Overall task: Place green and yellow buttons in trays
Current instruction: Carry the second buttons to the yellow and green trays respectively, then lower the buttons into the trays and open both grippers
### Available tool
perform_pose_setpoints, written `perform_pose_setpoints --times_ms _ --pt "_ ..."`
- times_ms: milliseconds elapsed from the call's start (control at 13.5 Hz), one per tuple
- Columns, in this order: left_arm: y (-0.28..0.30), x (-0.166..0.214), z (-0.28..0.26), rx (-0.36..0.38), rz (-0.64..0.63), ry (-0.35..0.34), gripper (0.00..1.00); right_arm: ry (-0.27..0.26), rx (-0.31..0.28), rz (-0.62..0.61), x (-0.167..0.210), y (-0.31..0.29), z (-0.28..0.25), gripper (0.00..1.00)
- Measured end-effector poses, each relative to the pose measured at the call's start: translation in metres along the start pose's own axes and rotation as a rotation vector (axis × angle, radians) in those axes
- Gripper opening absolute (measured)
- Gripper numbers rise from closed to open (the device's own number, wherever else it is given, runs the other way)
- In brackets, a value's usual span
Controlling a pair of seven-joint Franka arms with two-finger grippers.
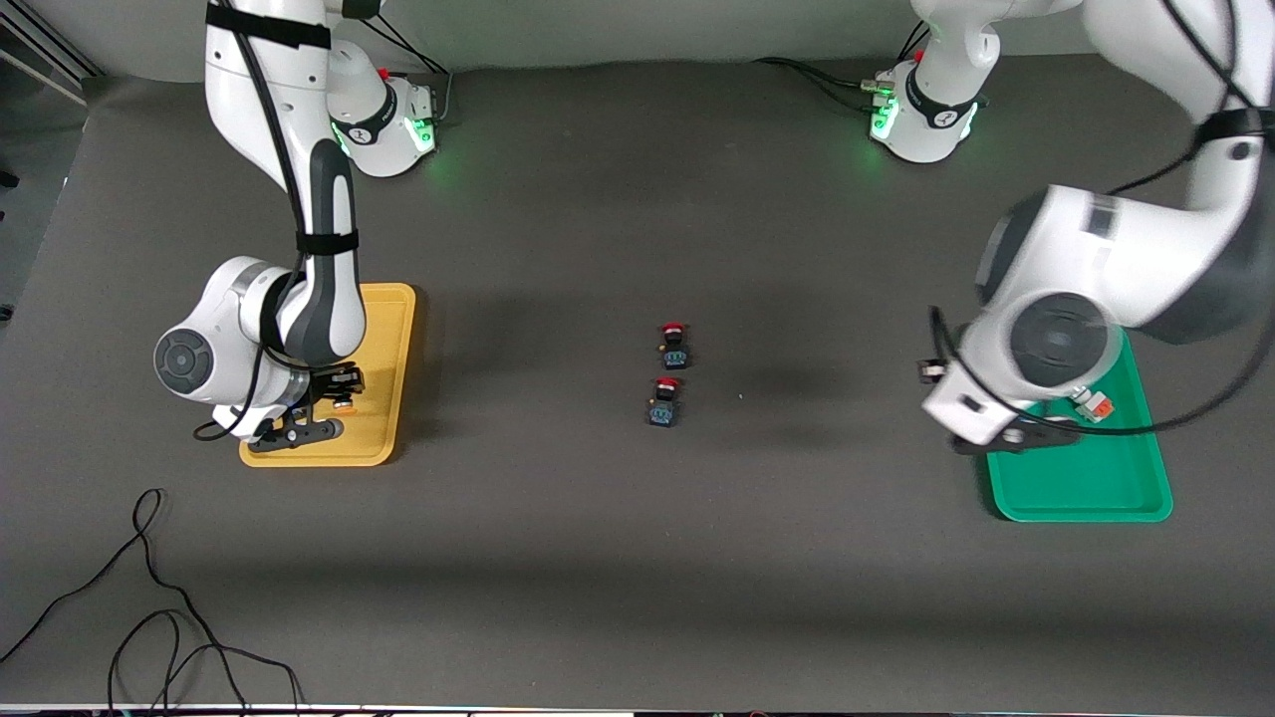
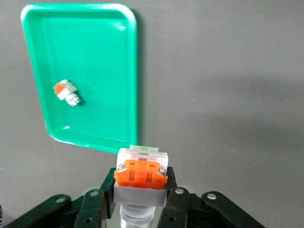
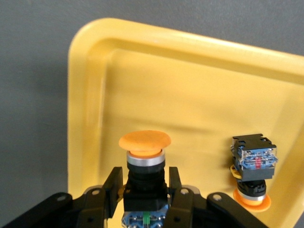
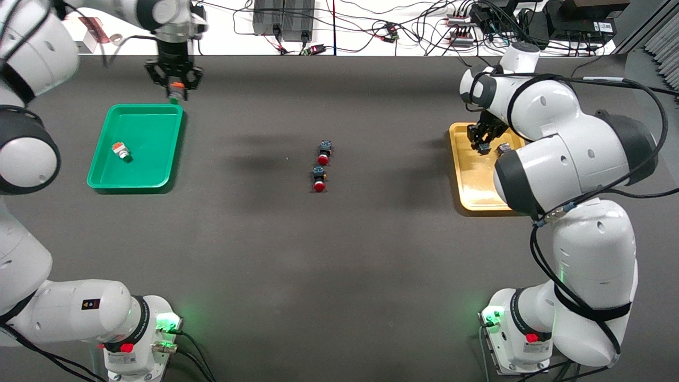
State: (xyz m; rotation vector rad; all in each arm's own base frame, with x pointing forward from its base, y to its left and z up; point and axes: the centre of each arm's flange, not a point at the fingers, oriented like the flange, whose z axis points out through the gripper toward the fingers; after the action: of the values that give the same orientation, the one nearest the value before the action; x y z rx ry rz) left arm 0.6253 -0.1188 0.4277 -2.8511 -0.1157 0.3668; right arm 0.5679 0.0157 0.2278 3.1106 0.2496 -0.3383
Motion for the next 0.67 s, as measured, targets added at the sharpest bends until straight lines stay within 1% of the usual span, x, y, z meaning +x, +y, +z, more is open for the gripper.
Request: perform_pose_setpoints --times_ms 74,148,222,370,443,517,665 --pt "-0.023 0.007 0.007 -0.009 0.011 -0.011 0.43 -0.003 0.005 0.002 0.001 0.002 0.004 0.44" --pt "-0.044 0.013 0.014 -0.018 0.022 -0.019 0.43 -0.004 0.007 0.002 0.001 0.002 0.004 0.51" --pt "-0.063 0.018 0.024 -0.029 0.032 -0.022 0.43 0.0 0.006 -0.001 0.003 0.0 0.002 0.59" --pt "-0.092 0.028 0.05 -0.054 0.052 -0.01 0.43 0.012 0.01 -0.009 0.008 -0.003 -0.005 0.81" --pt "-0.101 0.032 0.065 -0.065 0.059 0.001 0.43 0.009 0.021 -0.015 0.011 -0.007 -0.013 0.93" --pt "-0.109 0.036 0.083 -0.078 0.064 0.016 0.43 0.002 0.036 -0.021 0.015 -0.009 -0.025 1.0" --pt "-0.124 0.04 0.124 -0.108 0.065 0.057 0.43 -0.009 0.06 -0.023 0.019 -0.005 -0.065 1.0"
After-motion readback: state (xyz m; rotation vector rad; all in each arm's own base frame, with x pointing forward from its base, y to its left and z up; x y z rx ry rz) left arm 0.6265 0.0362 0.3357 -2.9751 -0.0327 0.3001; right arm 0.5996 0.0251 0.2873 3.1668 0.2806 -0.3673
